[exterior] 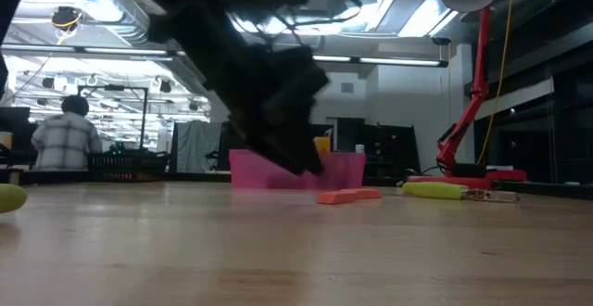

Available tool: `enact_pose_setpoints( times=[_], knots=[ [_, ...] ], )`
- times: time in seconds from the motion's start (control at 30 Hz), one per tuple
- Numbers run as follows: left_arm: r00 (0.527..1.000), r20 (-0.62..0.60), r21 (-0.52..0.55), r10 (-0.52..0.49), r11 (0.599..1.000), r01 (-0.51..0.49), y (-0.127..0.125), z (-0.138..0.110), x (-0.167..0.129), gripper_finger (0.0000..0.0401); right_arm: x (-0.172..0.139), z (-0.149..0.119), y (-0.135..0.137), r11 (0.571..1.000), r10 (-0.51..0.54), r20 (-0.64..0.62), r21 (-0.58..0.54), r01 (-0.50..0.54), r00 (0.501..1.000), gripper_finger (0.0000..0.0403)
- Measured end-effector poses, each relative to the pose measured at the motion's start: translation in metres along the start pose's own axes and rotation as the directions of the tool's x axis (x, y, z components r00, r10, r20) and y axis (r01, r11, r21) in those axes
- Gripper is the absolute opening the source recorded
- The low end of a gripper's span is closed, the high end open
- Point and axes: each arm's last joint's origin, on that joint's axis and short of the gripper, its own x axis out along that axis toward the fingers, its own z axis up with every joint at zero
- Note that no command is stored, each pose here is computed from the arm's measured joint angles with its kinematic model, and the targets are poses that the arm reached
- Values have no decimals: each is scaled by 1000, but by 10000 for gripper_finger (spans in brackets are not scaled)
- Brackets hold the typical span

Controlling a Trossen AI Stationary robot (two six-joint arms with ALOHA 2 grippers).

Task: Pick & Place School Supplies
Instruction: Put the orange eraser into the black bin

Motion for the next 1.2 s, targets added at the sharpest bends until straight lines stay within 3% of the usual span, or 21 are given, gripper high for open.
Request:
enact_pose_setpoints(
  times=[0.37, 0.53, 0.83, 0.97, 1.13, 1.2],
  knots=[
    [1000, 25, -40, -17, 999, 18, -23, 15, 23, 190, 0, 0, 0, 1000, 3, -3, -4, -3, 1000, 121],
    [1000, -12, -54, 26, 998, -26, -22, 8, 30, 190, -1, 0, 0, 1000, 8, -10, -16, -8, 1000, 121],
    [994, -69, -169, 90, 980, -100, -10, 4, 39, 186, -7, -1, 1, 1000, 23, -23, -13, -23, 999, 121],
    [992, -83, -211, 100, 971, -115, -7, 4, 40, 150, -9, -1, 1, 1000, 26, -25, -12, -27, 999, 121],
    [990, -88, -227, 111, 965, -128, -5, 3, 41, 45, -9, -1, 1, 1000, 27, -26, -15, -28, 999, 121],
    [990, -88, -256, 107, 958, -126, -4, 5, 40, 29, -9, -1, 1, 1000, 27, -26, -16, -27, 999, 121]
  ],
)
